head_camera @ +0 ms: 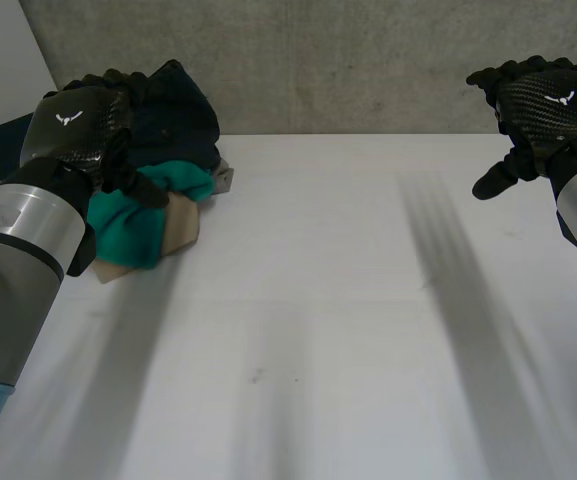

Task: Fold the laundry.

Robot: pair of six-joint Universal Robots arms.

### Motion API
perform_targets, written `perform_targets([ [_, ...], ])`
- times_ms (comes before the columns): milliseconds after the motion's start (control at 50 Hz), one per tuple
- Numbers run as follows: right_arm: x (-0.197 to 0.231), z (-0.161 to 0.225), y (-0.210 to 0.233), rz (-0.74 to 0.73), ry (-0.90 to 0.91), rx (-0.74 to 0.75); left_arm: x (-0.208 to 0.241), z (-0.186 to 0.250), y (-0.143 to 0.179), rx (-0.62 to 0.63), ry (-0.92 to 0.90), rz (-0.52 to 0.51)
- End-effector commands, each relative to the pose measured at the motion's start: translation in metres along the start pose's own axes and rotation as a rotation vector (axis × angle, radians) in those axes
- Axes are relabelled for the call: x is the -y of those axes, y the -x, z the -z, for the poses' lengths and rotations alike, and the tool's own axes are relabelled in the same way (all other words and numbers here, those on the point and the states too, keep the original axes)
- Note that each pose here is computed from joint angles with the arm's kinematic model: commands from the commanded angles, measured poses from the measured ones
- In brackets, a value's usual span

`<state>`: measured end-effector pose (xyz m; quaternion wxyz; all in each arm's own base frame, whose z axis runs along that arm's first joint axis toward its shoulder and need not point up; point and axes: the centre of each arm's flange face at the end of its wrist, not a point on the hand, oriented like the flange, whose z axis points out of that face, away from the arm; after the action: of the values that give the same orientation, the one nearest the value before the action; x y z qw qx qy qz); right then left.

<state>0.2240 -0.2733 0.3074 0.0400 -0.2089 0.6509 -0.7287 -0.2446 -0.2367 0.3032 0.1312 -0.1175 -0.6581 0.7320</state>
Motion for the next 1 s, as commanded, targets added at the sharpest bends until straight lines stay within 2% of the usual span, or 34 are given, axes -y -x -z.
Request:
perform_targets([
  [20,0.000,0.000,0.001,0.001,0.001,0.002,0.004,-0.002,0.000,0.000,-0.014,-0.001],
  [200,-0.001,0.001,0.002,0.003,0.004,0.007,0.020,-0.022,0.014,0.047,-0.088,-0.013],
  [280,-0.002,0.002,0.004,0.004,0.006,0.012,0.007,-0.048,0.024,0.077,-0.069,-0.029],
  [360,-0.003,0.003,0.005,0.007,0.010,0.015,-0.011,-0.081,0.051,0.146,-0.039,-0.085],
  [460,-0.004,0.003,0.006,0.008,0.014,0.018,-0.048,-0.124,0.088,0.213,0.020,-0.221],
  [560,-0.012,0.000,0.007,0.008,0.037,0.024,-0.080,-0.157,0.105,0.220,0.040,-0.348],
  [680,-0.017,-0.001,0.009,0.008,0.051,0.031,-0.095,-0.180,0.126,0.259,-0.008,-0.409],
  [760,-0.019,-0.002,0.009,0.009,0.058,0.031,-0.092,-0.185,0.123,0.227,-0.058,-0.412],
  [900,-0.019,-0.003,0.009,0.011,0.057,0.029,-0.075,-0.186,0.100,0.082,-0.133,-0.404],
  [980,-0.016,-0.005,0.005,0.012,0.045,0.018,-0.022,-0.169,0.069,0.018,-0.235,-0.301],
  [1000,-0.015,-0.005,0.004,0.013,0.041,0.016,-0.005,-0.158,0.054,-0.024,-0.268,-0.228],
])
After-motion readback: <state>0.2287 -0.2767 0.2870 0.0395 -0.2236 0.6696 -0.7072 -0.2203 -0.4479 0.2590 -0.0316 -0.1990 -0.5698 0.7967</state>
